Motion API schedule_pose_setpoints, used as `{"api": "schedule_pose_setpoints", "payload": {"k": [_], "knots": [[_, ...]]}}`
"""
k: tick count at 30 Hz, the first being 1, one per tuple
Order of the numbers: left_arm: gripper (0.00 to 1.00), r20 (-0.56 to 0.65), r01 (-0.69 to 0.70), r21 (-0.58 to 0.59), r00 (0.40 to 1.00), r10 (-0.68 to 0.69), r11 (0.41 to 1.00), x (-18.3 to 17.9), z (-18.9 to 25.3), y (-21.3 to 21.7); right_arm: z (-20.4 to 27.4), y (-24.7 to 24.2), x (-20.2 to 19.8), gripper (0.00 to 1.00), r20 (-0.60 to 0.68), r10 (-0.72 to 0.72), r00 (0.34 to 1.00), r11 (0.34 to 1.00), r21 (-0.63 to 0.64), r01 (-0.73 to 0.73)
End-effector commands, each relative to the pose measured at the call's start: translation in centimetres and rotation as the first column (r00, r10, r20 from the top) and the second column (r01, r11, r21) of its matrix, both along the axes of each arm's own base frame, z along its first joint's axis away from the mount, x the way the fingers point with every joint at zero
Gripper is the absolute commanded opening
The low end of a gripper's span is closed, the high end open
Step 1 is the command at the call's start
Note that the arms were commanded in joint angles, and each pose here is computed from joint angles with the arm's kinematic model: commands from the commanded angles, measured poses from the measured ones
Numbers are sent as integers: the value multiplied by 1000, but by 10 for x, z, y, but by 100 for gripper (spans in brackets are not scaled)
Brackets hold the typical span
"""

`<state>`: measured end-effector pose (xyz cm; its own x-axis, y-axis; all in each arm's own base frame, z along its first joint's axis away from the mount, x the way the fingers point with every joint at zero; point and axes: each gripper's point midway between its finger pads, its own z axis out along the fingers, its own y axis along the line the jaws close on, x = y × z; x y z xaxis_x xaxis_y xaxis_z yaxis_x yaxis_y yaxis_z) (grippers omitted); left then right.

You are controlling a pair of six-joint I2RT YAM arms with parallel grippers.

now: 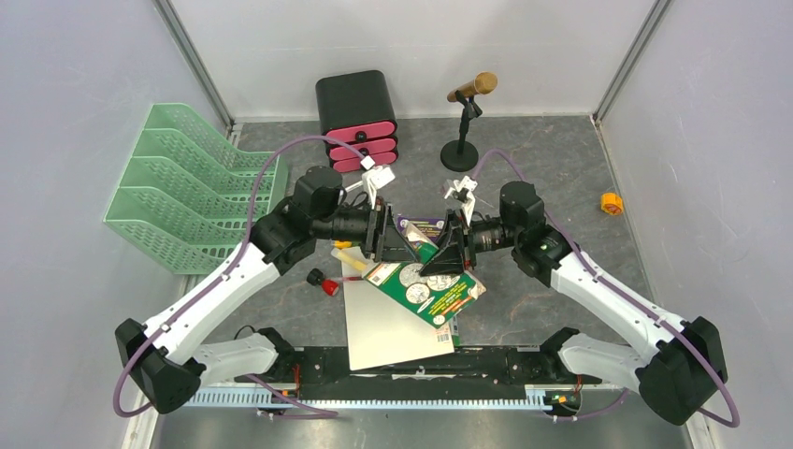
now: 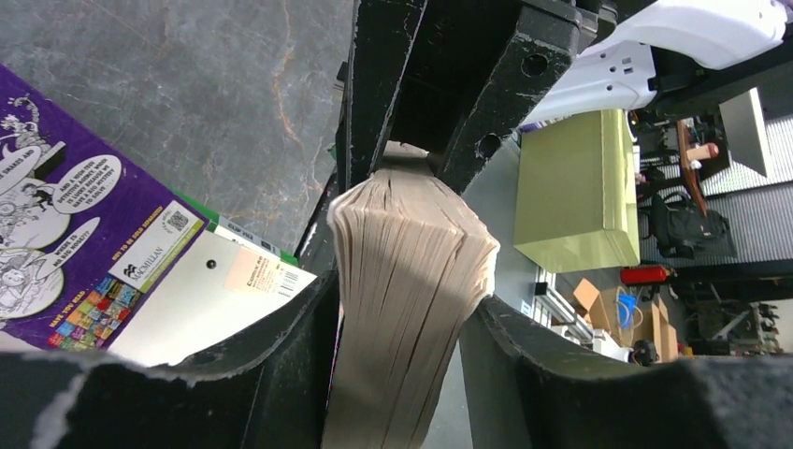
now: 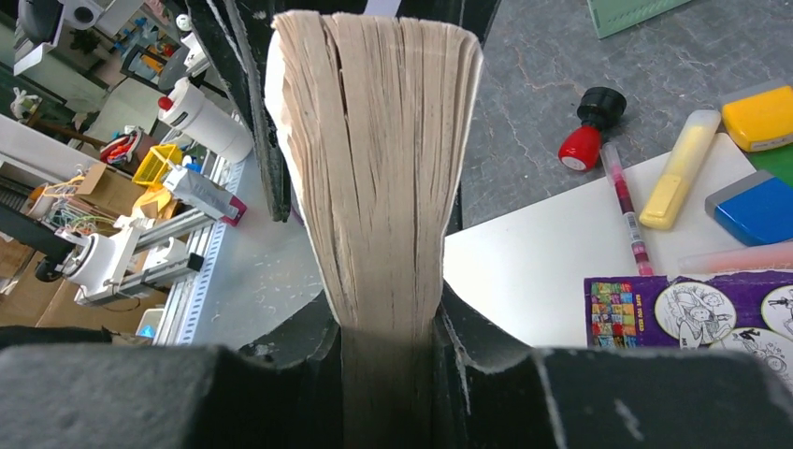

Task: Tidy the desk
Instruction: Place the book in the storage box.

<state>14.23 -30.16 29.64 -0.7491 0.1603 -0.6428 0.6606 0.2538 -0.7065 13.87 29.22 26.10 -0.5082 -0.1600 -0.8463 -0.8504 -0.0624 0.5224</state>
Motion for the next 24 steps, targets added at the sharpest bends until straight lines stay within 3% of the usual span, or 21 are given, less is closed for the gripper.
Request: {"api": "schedule_pose_setpoints", "payload": {"k": [1, 11, 14, 19, 24], "knots": [[55, 94, -30, -53, 995, 35, 998, 0, 30, 7, 17, 0, 16, 0, 43, -77, 996, 997, 35, 76], [53, 72, -2, -21, 997, 4, 1000, -13, 24, 18, -6, -4, 23, 0, 4, -101, 995, 994, -34, 101], [42, 48, 42, -18, 998, -42, 999, -16, 24, 15, -7, -4, 23, 0, -5, -98, 995, 994, -38, 98], [3, 23, 70, -1, 997, -70, 998, -11, 21, 8, -12, -4, 27, 0, -9, -115, 993, 992, -52, 115], [2, 38, 3, -14, 999, -3, 1000, 4, 20, 3, -19, -7, 31, 8, 5, -147, 989, 984, -97, 147]]}}
